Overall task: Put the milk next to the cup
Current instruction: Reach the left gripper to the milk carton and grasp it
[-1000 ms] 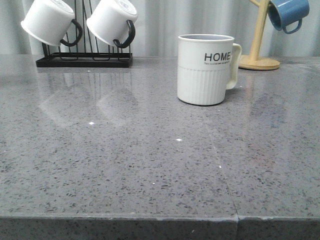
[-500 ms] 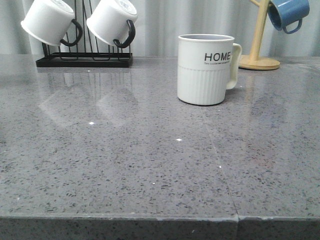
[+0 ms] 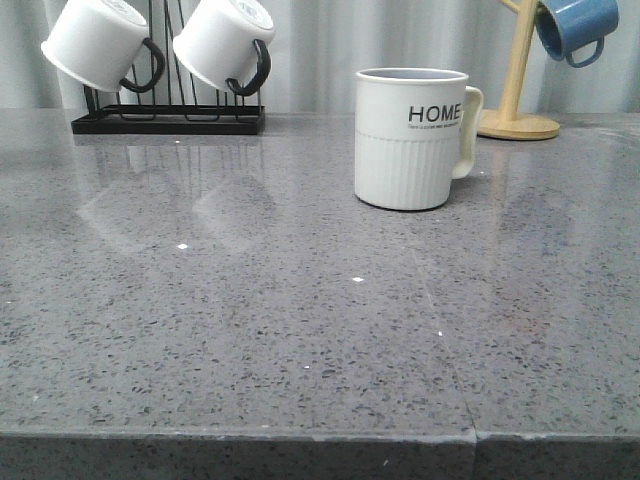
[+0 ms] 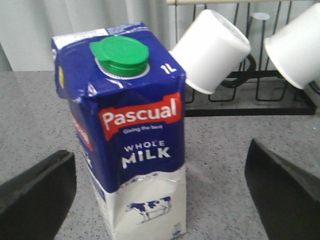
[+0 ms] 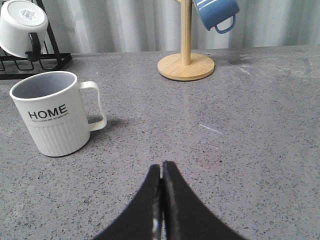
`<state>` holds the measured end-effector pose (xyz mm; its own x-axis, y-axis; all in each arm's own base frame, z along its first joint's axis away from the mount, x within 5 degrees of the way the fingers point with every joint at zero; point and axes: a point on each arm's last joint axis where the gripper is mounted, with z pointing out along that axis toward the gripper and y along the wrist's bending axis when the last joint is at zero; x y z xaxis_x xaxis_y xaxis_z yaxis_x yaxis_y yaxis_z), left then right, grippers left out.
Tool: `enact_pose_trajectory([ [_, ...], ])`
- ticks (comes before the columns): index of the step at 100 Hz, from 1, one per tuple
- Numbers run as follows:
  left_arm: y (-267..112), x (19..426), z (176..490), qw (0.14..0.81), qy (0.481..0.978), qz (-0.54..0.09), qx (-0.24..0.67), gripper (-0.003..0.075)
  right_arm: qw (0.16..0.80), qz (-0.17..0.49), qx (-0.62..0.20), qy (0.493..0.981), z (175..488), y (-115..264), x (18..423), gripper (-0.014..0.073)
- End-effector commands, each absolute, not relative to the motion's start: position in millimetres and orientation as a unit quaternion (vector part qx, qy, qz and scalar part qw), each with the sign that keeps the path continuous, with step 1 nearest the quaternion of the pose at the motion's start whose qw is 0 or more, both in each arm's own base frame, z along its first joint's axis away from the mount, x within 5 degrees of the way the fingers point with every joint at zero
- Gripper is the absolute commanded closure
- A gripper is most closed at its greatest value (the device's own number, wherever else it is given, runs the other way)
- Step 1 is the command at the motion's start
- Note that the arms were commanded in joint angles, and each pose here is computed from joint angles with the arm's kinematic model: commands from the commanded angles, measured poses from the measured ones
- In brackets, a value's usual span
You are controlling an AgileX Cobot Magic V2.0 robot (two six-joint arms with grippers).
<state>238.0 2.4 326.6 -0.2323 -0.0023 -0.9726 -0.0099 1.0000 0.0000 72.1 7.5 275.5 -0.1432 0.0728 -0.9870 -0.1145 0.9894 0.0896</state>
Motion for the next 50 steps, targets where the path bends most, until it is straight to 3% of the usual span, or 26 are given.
enact_pose_trajectory([
  [1,8.4,247.0,351.4,0.673,0.739,0.003,-0.023,0.0060,0.685,0.082,-0.022,0.723,290.4,9.4,72.0,0.0661],
  [50,11.5,299.1,330.1,0.653,0.756,-0.005,-0.041,0.0060,0.685,0.082,-0.022,0.723,290.4,9.4,72.0,0.0661],
])
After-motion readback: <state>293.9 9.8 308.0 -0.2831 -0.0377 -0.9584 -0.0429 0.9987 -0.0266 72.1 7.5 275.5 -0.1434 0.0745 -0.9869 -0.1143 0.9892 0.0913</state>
